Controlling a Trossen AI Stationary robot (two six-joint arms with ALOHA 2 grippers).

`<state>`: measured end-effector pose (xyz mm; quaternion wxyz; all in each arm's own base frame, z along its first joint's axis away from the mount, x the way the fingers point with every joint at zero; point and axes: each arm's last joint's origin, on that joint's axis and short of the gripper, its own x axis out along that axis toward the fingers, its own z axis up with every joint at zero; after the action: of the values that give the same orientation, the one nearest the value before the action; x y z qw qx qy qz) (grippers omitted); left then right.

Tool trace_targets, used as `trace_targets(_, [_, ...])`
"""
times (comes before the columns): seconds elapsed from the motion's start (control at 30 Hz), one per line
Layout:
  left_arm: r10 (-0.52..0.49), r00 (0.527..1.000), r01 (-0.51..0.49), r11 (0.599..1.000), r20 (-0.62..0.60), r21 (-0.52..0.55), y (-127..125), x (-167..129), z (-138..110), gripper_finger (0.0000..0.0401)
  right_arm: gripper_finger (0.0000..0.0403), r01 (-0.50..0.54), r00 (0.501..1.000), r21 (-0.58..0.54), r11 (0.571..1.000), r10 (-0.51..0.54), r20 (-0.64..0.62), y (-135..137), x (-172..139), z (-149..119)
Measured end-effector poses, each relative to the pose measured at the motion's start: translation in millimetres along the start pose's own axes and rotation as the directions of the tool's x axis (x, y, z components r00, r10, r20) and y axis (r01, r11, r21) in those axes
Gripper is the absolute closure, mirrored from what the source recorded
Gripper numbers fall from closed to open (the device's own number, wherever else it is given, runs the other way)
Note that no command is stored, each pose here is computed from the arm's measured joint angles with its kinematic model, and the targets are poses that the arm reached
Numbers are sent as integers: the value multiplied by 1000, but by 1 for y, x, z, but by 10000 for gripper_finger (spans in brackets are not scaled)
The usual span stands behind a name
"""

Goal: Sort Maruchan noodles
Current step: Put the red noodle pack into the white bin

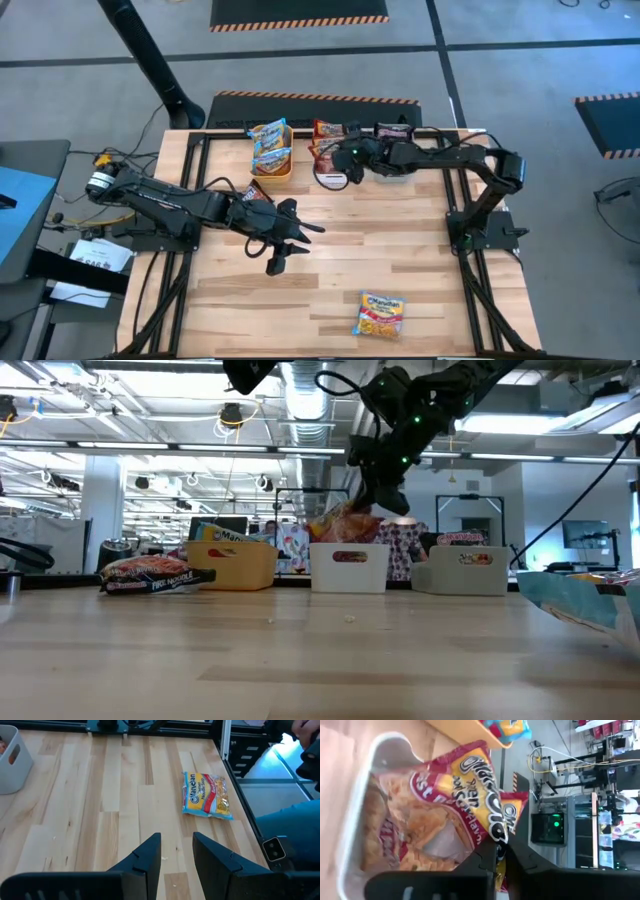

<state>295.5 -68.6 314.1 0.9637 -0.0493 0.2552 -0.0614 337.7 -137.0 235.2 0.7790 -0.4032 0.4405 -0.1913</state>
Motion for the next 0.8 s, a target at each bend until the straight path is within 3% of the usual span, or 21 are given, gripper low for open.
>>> trace_targets(0.23, [0,1000,0,1000,0,-2,0,0,0,301,339,-22,1000,2,1000,22,9,10,-6,9])
trace_targets(0.4, [0,1000,0,1000,0,-2,0,0,0,301,322,1,998,-22,1000,-2,-66,14,-9,9])
trace_targets(0.63, [-1,1000,1,1000,0,-2,0,0,0,301,301,14,994,60,998,-7,-111,13,-11,8])
trace_targets(0.8, [-1,1000,1,1000,0,-2,0,0,0,301,294,17,994,56,998,-11,-107,12,-11,9])
